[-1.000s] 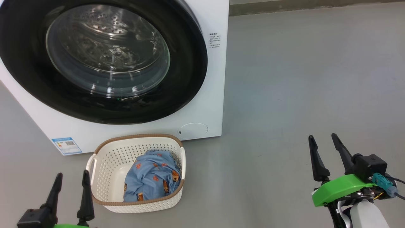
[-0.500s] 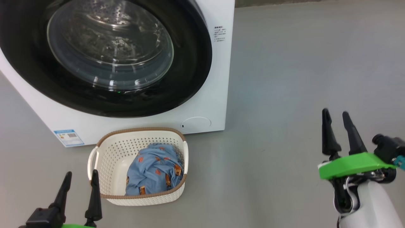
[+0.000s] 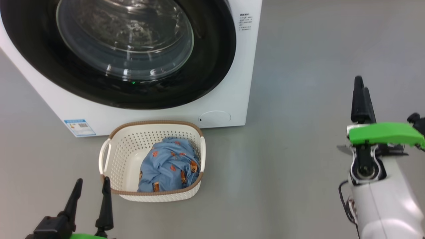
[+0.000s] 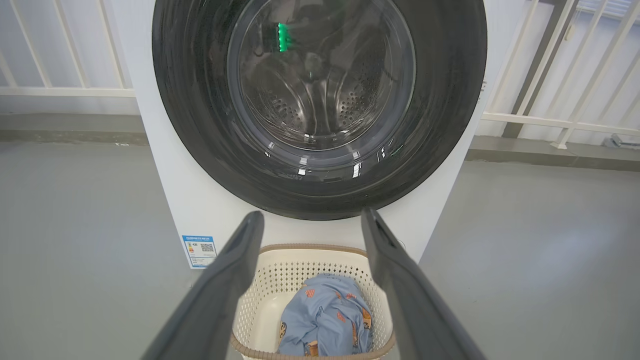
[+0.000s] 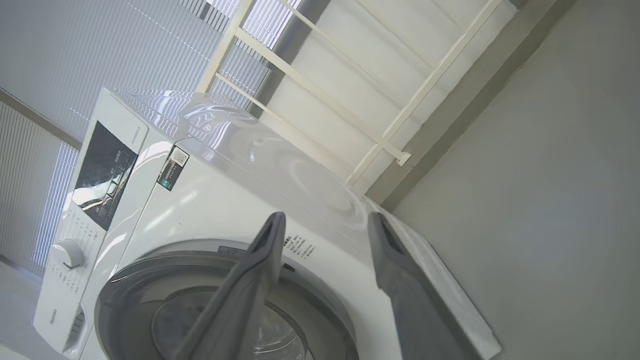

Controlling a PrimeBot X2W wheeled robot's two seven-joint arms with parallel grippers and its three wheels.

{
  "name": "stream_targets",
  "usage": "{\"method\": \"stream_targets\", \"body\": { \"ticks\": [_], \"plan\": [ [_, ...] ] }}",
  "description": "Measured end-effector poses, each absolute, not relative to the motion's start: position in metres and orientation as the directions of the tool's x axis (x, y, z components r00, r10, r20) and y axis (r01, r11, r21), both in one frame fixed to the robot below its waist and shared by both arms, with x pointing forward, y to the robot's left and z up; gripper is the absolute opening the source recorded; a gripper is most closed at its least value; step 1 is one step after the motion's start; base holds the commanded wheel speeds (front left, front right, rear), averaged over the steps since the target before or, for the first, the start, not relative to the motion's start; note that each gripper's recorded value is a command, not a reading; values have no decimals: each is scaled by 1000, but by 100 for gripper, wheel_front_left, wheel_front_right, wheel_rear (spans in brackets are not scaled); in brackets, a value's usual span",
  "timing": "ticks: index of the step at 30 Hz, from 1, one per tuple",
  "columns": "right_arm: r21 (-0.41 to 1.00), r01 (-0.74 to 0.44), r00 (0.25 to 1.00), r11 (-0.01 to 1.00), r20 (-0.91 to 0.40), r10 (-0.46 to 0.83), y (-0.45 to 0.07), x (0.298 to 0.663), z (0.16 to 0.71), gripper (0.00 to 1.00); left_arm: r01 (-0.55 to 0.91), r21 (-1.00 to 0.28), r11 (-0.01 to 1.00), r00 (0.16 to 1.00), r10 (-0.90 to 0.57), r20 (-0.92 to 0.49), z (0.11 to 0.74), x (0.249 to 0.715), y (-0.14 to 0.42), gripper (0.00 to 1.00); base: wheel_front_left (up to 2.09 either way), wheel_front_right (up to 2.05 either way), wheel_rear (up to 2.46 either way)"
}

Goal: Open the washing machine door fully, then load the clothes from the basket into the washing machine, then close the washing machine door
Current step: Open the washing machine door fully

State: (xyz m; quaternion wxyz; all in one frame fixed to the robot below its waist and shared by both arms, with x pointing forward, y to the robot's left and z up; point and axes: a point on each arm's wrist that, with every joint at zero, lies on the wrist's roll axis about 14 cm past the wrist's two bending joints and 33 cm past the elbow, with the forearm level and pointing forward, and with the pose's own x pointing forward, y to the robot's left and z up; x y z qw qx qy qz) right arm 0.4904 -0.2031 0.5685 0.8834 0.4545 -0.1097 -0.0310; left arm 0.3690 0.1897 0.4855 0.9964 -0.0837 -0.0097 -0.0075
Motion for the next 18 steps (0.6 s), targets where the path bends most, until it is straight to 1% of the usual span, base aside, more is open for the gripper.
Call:
{"method": "stream_targets", "body": {
  "ticks": [3, 6, 9, 13, 16, 18],
  "plan": [
    [869, -52, 980, 492, 140, -144, -199, 505, 570, 0, 16, -180, 983, 1000, -15, 9, 482, 370, 187, 100, 0, 0, 0],
    [906, -50, 982, 420, 121, -145, -197, 520, 570, 0, 7, -188, 982, 1000, -7, 0, 479, 372, 189, 100, 0, 0, 0],
    [924, -45, 990, 380, 94, -109, -188, 534, 567, 0, -2, -190, 982, 1000, 2, -2, 478, 375, 191, 100, 0, 0, 0],
    [941, -47, 998, 336, 56, -18, -168, 552, 564, 0, -17, -187, 982, 1000, 15, -15, 473, 376, 195, 100, 0, 0, 0],
    [948, -52, 996, 314, 27, 83, -149, 566, 563, 0, -22, -186, 982, 1000, 20, -11, 474, 382, 197, 100, 0, 0, 0],
    [959, -63, 986, 277, 17, 166, -134, 580, 567, 0, -21, -184, 983, 1000, 20, -7, 475, 388, 197, 100, 0, 0, 0]
  ]
}}
